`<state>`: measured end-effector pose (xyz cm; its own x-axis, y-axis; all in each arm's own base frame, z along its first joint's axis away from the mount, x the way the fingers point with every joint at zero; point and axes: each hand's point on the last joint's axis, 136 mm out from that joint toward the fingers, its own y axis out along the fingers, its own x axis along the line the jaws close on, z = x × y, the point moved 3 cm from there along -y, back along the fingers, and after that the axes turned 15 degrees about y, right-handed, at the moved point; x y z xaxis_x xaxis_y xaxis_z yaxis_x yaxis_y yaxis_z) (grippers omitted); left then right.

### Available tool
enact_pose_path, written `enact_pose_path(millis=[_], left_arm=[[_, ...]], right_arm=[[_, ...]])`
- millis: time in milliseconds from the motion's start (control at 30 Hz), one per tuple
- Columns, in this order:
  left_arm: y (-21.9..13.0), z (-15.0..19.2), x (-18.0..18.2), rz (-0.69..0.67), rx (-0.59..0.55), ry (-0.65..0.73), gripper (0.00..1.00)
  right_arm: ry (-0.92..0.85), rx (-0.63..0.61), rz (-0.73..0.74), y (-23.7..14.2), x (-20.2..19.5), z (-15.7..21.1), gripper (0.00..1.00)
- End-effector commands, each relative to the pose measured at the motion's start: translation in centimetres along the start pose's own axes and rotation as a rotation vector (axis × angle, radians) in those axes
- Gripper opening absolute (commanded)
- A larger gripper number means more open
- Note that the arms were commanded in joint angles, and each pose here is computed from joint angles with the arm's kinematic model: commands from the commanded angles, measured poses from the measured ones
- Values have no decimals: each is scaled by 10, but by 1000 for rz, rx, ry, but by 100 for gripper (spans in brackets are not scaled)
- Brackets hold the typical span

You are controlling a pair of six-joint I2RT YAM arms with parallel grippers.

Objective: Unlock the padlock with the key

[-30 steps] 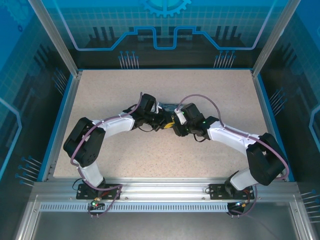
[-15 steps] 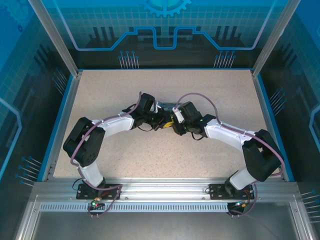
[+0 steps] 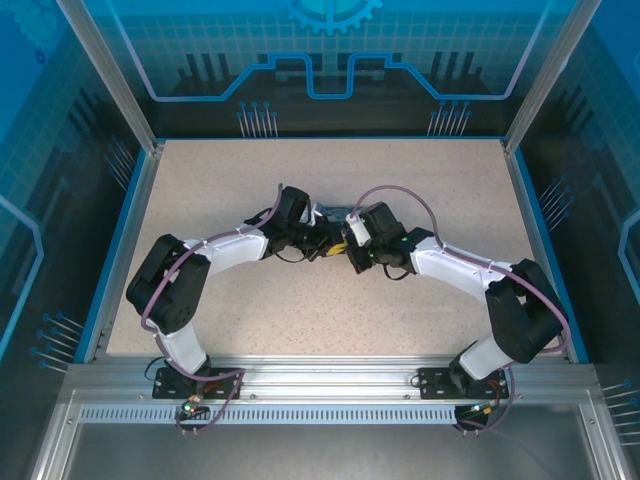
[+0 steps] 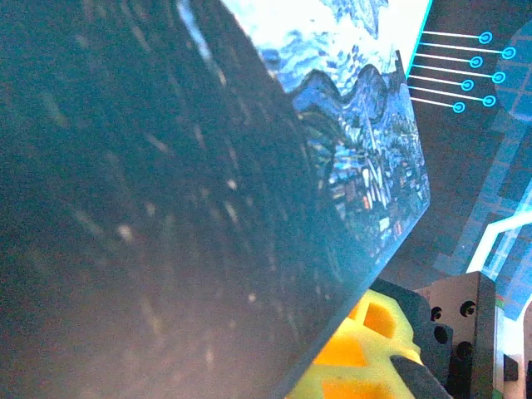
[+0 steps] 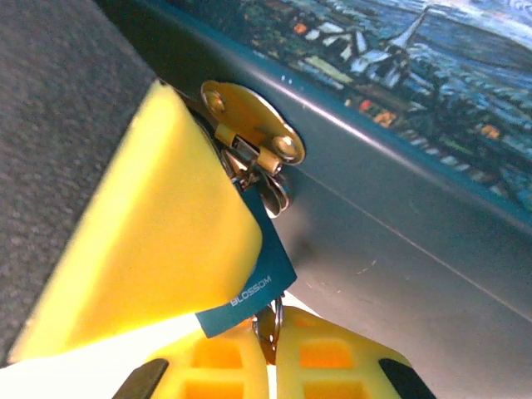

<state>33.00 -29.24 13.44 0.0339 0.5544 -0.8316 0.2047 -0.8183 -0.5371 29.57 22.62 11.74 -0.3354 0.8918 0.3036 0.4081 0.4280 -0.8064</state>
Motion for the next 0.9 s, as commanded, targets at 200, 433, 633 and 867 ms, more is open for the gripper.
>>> enact_pose_path(millis=[200, 433, 633, 867], left_arm=[[3, 2, 1, 25, 14, 46, 0], [6, 6, 12, 10, 13, 59, 0], [8, 12, 27, -30, 21, 103, 0], [14, 24, 52, -96, 60, 122, 0]], right_arm=[[56, -33, -94, -28, 3, -8, 45], [201, -80, -151, -42, -14, 3, 61], [358, -91, -252, -40, -14, 7, 69], [503, -82, -336, -25, -10, 9, 71]])
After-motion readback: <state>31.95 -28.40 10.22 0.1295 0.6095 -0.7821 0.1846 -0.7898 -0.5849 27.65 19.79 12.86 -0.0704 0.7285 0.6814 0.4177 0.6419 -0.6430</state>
